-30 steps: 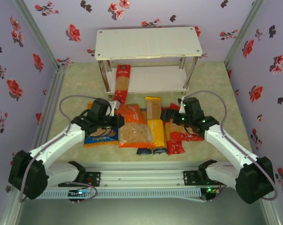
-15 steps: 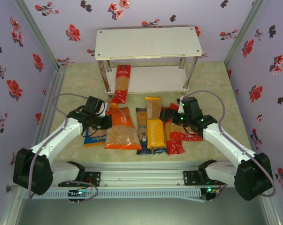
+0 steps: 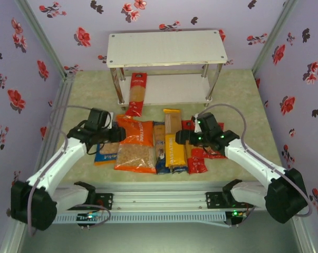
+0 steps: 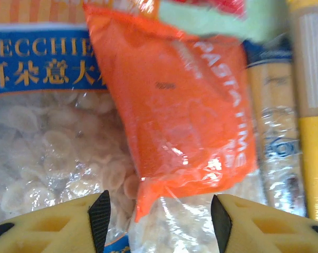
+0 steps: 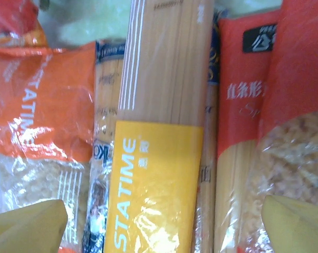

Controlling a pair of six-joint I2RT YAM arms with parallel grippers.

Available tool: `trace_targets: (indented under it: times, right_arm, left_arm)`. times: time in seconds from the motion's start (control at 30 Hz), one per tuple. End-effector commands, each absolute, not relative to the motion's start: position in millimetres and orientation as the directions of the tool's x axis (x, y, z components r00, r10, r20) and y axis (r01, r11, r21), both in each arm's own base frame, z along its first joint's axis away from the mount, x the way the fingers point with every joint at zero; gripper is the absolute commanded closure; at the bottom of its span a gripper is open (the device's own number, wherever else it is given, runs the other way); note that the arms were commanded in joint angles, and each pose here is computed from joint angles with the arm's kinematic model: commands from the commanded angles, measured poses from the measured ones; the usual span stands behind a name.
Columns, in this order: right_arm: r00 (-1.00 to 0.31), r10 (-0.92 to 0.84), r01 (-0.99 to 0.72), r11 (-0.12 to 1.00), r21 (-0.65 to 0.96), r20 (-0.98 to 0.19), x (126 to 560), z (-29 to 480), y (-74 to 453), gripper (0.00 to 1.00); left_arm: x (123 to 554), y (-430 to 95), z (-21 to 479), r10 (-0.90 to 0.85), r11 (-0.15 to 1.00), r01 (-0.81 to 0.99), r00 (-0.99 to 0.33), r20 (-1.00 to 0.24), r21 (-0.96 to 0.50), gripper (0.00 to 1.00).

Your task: Place and organize the pasta boxes and bags onto the shelf

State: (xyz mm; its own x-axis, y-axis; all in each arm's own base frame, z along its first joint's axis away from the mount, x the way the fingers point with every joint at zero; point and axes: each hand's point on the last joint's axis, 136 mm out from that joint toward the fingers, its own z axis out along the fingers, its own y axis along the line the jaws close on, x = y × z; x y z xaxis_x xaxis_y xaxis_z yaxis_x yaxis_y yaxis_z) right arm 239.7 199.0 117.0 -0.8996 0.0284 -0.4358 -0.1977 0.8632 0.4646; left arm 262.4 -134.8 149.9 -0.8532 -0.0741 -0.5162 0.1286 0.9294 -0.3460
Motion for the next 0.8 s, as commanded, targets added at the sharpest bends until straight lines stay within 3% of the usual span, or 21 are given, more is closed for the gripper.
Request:
trace_targets:
  times: [0.0,0.2,0.77]
  right_arm:
    - [-0.902,-0.027,-0.204,0.907,0.369,-0.432,232.9,107.2,201.9,0.03]
    - [-0.891,-0.038,-0.197,0.93,0.309,-0.453,233.4,98.1,221.6,0.01]
    - [-0.93,-0.094,-0.169,0.968,0.188,-0.355,247.3,60.8,242.1,0.01]
  left_arm:
    - [267.7,-140.8,177.3,-0.146,0.893,0.151,-0.792,-0.592,-0.423,0.45]
    - [269.1,-143.5,176.9,-0.233,0.862,0.139,-0.745,-0.625,-0.487,0.46]
    - [273.1,-153.6,158.1,-0.206,0.864,0.146,-0.77,-0.603,-0.482,0.46]
